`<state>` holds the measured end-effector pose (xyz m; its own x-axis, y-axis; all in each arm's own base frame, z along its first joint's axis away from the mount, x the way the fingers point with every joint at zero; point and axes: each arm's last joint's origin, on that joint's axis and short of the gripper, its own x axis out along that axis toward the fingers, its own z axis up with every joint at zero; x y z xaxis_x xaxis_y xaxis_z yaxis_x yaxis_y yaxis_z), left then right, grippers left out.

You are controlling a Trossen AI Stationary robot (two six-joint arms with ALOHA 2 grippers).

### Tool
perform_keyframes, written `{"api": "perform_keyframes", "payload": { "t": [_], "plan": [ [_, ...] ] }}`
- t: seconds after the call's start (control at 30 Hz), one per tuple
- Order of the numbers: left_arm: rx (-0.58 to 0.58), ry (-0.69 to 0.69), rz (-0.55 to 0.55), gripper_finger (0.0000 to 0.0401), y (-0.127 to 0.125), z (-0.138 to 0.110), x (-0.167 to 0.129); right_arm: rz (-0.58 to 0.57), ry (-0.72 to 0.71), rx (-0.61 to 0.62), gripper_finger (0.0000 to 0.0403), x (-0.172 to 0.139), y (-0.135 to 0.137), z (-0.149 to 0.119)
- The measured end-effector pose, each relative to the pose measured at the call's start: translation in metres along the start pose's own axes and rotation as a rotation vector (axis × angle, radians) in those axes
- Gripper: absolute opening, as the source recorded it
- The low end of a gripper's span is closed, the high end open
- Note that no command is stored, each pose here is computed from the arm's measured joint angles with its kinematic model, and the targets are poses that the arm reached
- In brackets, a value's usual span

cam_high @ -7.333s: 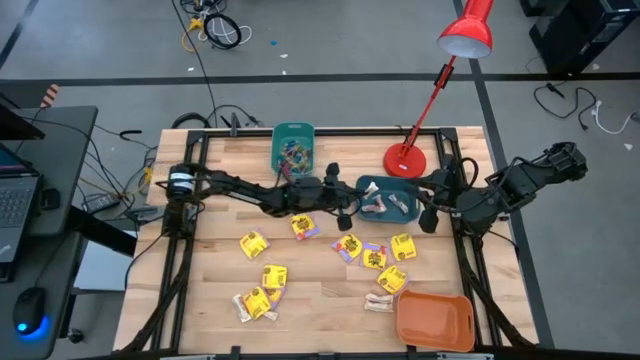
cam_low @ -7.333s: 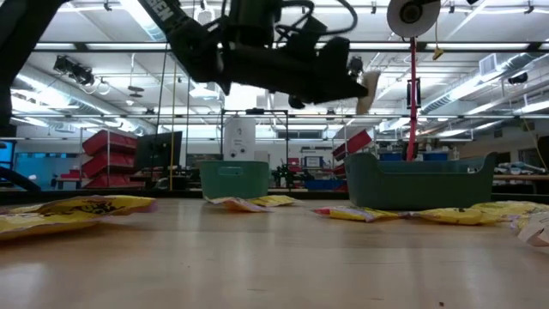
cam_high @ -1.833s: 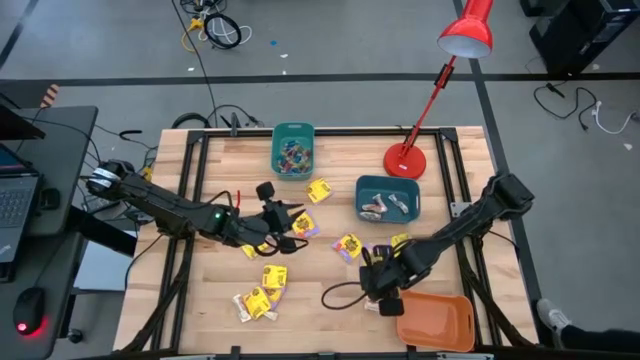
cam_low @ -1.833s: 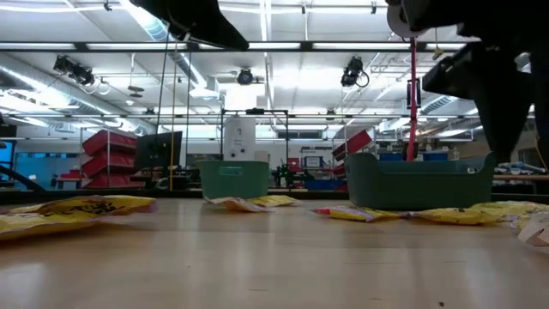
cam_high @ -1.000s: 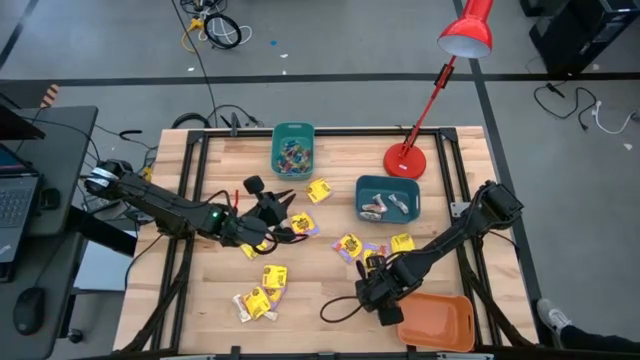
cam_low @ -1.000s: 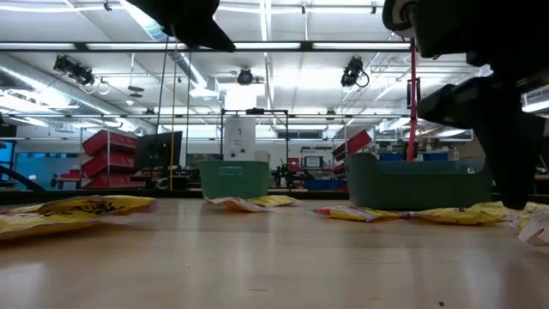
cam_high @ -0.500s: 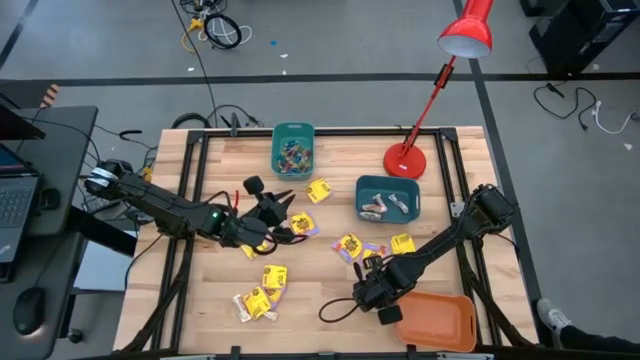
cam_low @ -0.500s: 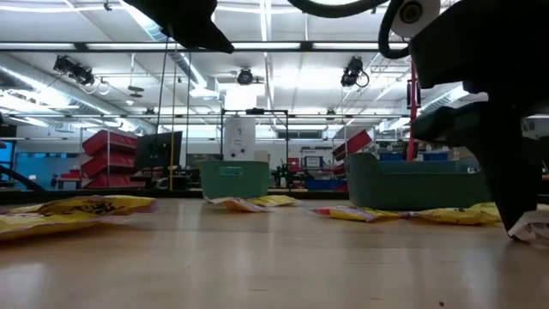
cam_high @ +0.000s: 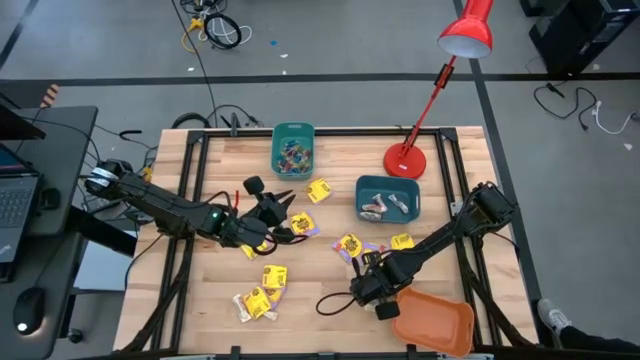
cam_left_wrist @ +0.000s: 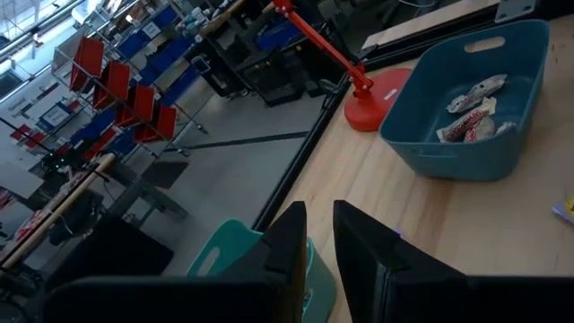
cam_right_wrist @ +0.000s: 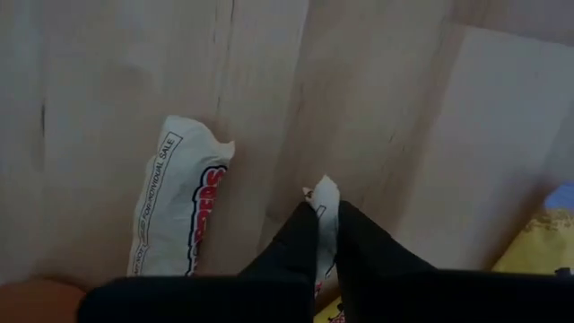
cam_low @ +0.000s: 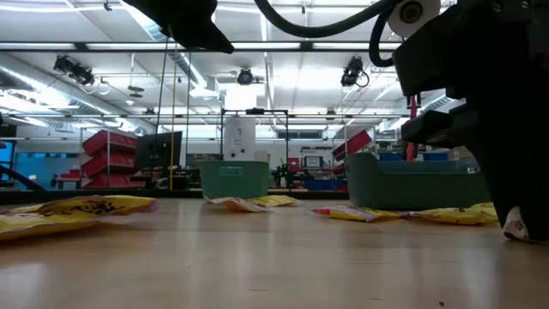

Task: Sort candy
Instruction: Put the white chocolate bar into the blue bin

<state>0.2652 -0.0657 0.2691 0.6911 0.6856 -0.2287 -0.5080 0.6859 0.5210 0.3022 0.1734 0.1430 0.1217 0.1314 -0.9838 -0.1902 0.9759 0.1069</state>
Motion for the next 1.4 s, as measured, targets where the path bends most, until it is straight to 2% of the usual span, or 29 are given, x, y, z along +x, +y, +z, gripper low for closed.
{"api": "perform_keyframes", "payload": {
  "t": [0.1,0.53,0.67,0.83,1.0,1.13,1.2,1.33,1.4],
  "plan": [
    [0.000,0.000,0.000,0.0063,0.000,0.000,0.000,0.001,-0.002,0.002,0.0009,-0.001,0.000,0.000],
    [-0.009,-0.001,0.000,0.0063,0.000,0.000,0.000,-0.029,-0.111,0.026,0.0007,-0.024,0.000,0.002],
    [-0.010,-0.002,0.000,0.0063,0.000,0.000,0.000,-0.098,-0.182,0.030,0.0007,-0.037,-0.002,0.003],
    [-0.010,-0.002,-0.003,0.0063,0.000,0.000,0.000,-0.234,-0.354,0.059,0.0007,-0.079,-0.007,-0.001],
    [-0.014,-0.004,-0.003,0.0063,0.000,0.001,0.000,-0.426,-0.476,0.132,0.0007,-0.133,-0.026,-0.023],
    [-0.034,-0.015,-0.004,0.0063,0.000,0.002,0.000,-0.541,-0.499,0.252,0.0007,-0.165,-0.055,-0.043],
    [-0.045,-0.022,-0.016,0.0063,0.000,0.003,0.000,-0.575,-0.476,0.301,0.0007,-0.173,-0.070,-0.050],
    [-0.061,-0.037,-0.057,0.0063,-0.001,0.005,0.000,-0.642,-0.363,0.308,0.0007,-0.177,-0.099,-0.058],
    [-0.061,-0.038,-0.062,0.0063,-0.001,0.005,0.000,-0.624,-0.303,0.286,0.0007,-0.175,-0.112,-0.057]
  ]
}}
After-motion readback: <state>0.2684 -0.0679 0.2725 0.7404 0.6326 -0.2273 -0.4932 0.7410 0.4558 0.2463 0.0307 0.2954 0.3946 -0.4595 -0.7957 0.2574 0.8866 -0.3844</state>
